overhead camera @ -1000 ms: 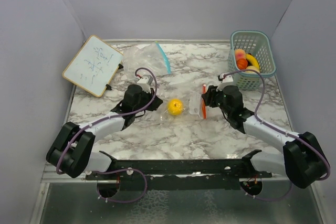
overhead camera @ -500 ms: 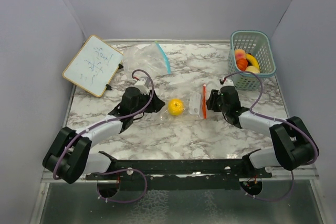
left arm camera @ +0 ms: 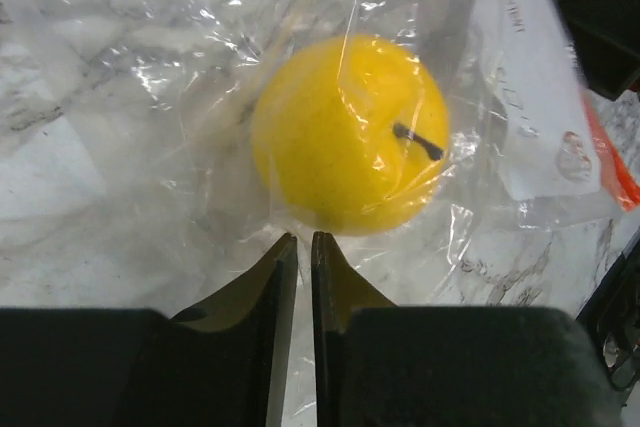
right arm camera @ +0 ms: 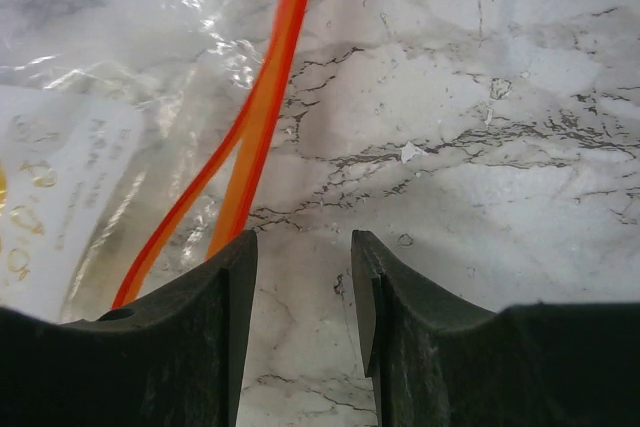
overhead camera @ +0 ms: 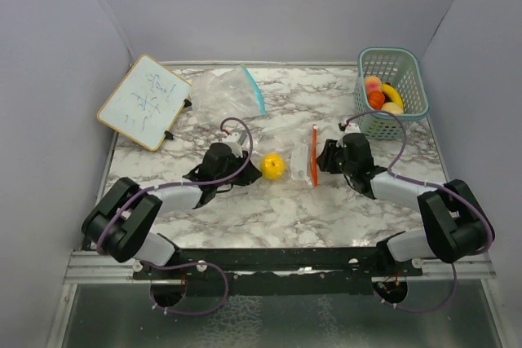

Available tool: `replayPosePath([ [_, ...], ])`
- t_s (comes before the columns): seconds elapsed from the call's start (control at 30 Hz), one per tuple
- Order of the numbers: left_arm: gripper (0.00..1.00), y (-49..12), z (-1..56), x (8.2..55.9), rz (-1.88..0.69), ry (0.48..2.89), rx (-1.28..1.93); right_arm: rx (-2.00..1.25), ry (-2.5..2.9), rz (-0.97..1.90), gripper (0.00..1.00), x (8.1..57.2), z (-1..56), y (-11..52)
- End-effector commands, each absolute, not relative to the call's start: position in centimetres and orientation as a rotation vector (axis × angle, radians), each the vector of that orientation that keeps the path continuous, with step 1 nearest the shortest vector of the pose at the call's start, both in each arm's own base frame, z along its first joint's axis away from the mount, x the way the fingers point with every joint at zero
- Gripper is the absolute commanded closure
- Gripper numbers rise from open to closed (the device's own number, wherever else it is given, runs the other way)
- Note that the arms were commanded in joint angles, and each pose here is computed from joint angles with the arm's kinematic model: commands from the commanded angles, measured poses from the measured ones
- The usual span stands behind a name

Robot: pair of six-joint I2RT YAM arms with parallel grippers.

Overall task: Open the zip-top bag and remove the fake food
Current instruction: Pick up the fake fruit from the zipper food storage bag.

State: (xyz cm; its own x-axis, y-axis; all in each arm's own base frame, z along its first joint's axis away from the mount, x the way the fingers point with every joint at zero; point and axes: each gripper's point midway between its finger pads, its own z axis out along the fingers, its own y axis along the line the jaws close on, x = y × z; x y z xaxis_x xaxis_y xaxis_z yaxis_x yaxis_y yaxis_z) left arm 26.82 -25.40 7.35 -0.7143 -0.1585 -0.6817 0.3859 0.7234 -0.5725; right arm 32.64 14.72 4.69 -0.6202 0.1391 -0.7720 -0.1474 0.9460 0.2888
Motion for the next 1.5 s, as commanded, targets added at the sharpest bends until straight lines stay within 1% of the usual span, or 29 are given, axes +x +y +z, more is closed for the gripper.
replayPosePath([
  [0.0, 0.90, -26.9, 6.2, 26.7, -0.988, 2.184, 0.220, -0.028, 2.166, 0.477, 0.57, 33.0, 5.8, 15.8],
  [0.1, 0.97, -27.0, 5.1, 26.9, -0.973, 2.206, 0.222, -0.031, 2.143, 0.479, 0.57, 33.0, 6.6, 15.7],
  [0.17, 1.00, -26.9, 4.2, 27.1, -0.956, 2.226, 0.224, -0.025, 2.121, 0.478, 0.57, 33.0, 7.2, 15.6],
  [0.33, 1.00, -27.0, 2.3, 27.2, -0.932, 2.270, 0.233, -0.002, 2.084, 0.435, 0.57, 33.2, 8.9, 14.8],
  [0.5, 1.00, -27.3, 2.0, 27.6, -0.935, 2.276, 0.229, -0.012, 2.046, 0.433, 0.58, 32.8, 11.6, 14.4],
  [0.57, 1.00, -27.5, 2.0, 27.8, -0.939, 2.273, 0.228, -0.038, 2.024, 0.460, 0.60, 32.1, 12.6, 14.6],
  [0.67, 1.00, -27.8, 2.1, 28.0, -0.952, 2.268, 0.230, -0.042, 1.984, 0.502, 0.69, 31.4, 13.2, 14.8],
  [0.83, 1.00, -27.8, 1.8, 27.5, -0.963, 2.279, 0.241, -0.045, 2.032, 0.543, 0.92, 31.5, 11.8, 15.7],
  [0.87, 1.00, -27.6, 1.6, 27.4, -0.956, 2.284, 0.242, -0.057, 2.042, 0.561, 0.95, 31.4, 11.5, 16.0],
  [0.93, 1.00, -27.5, 1.5, 27.3, -0.951, 2.287, 0.239, -0.078, 2.042, 0.604, 0.98, 31.4, 11.1, 16.8],
  [1.2, 1.00, -27.5, 2.1, 27.3, -0.965, 2.271, 0.233, -0.114, 2.062, 0.726, 0.98, 31.5, 9.7, 18.9],
  [1.47, 1.00, -27.6, 1.9, 27.2, -0.965, 2.275, 0.243, -0.127, 2.105, 0.787, 0.98, 31.3, 8.0, 19.9],
])
